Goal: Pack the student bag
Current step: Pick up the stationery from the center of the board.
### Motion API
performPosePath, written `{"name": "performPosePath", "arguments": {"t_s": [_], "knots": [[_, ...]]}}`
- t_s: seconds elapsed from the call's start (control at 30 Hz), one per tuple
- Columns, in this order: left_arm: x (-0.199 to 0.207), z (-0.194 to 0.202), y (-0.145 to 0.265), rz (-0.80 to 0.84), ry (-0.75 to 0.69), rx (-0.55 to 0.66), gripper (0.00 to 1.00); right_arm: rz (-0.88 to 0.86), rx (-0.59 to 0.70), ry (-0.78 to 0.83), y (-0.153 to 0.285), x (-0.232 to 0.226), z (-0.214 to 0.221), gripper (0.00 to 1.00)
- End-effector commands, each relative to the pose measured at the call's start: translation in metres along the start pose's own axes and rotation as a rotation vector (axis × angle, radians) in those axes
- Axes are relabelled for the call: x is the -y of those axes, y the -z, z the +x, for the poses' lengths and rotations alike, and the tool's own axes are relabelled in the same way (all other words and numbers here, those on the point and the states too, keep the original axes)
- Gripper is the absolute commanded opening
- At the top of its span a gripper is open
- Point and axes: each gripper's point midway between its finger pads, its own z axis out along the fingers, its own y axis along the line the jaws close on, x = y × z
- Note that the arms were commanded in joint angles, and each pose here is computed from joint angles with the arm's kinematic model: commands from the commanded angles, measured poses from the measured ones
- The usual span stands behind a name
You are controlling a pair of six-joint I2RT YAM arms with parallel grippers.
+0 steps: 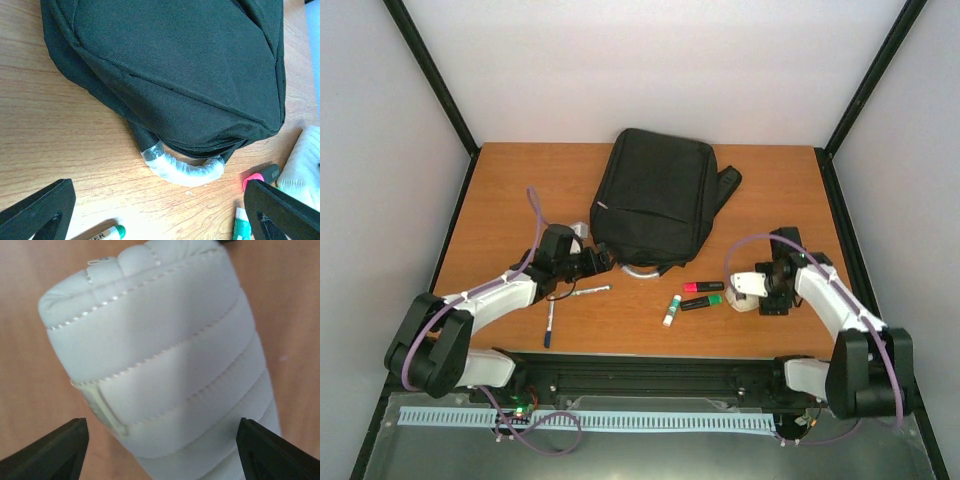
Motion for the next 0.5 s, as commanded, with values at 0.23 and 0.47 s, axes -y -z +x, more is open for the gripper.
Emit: {"name": "performPosePath", "arguments": {"t_s": [0.23, 0.47], "knots": [[-0.001, -0.001, 0.000, 0.012, -0.001, 0.007, 0.95, -0.007, 0.069, -0.261, -0.004, 0.080, -0.012, 0.66], [-0.004, 0.001, 0.003, 0.004, -0.002, 0.009, 0.95, -0.016, 0.108, -0.304, 0.007, 0.084, -0.020, 0.66]]}}
